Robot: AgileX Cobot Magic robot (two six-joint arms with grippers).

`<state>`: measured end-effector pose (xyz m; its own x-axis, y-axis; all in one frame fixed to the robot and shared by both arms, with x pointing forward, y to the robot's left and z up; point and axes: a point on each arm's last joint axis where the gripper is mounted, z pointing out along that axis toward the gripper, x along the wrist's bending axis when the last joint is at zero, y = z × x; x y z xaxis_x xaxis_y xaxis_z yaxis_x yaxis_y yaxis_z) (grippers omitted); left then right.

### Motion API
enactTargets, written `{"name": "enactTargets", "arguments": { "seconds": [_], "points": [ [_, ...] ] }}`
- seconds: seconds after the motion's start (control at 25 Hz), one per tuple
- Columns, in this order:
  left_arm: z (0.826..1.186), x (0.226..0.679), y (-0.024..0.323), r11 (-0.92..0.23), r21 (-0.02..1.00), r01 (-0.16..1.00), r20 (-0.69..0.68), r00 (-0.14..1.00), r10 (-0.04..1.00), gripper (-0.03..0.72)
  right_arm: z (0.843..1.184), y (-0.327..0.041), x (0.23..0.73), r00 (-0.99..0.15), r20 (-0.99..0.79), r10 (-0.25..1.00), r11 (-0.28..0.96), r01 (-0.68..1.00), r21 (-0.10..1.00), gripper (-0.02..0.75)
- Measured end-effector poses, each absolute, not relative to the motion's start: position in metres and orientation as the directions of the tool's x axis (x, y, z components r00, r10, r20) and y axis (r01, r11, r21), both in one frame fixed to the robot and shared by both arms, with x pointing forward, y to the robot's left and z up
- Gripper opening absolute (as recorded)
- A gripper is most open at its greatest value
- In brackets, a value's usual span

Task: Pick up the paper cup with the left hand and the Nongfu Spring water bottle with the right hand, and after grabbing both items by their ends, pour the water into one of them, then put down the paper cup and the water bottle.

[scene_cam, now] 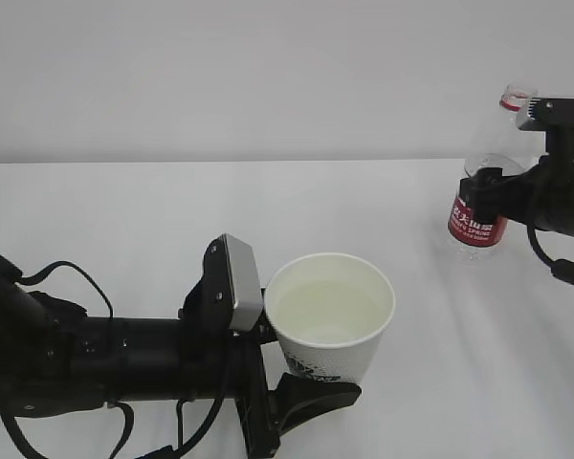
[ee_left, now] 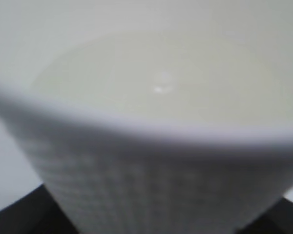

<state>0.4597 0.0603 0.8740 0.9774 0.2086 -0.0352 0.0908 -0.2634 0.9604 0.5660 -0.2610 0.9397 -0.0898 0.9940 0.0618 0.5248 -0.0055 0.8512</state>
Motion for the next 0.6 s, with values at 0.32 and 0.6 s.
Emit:
{"name": "enactTargets", "arguments": {
  "seconds": [0.32,0.6],
  "points": [
    [0.874,0.461,0.061,-0.257,0.961,0.100,-0.040,0.973,0.228,0.546,0.948,-0.262,0.559,-0.088,0.056,0.995,0.004,0.567,0.824,0.657],
    [0.875,0.462,0.061,-0.252,0.962,0.106,-0.043,0.969,0.242,0.545,0.959,-0.263,0.552,-0.086,0.052,0.995,0.008,0.582,0.813,0.647]
  ]
}}
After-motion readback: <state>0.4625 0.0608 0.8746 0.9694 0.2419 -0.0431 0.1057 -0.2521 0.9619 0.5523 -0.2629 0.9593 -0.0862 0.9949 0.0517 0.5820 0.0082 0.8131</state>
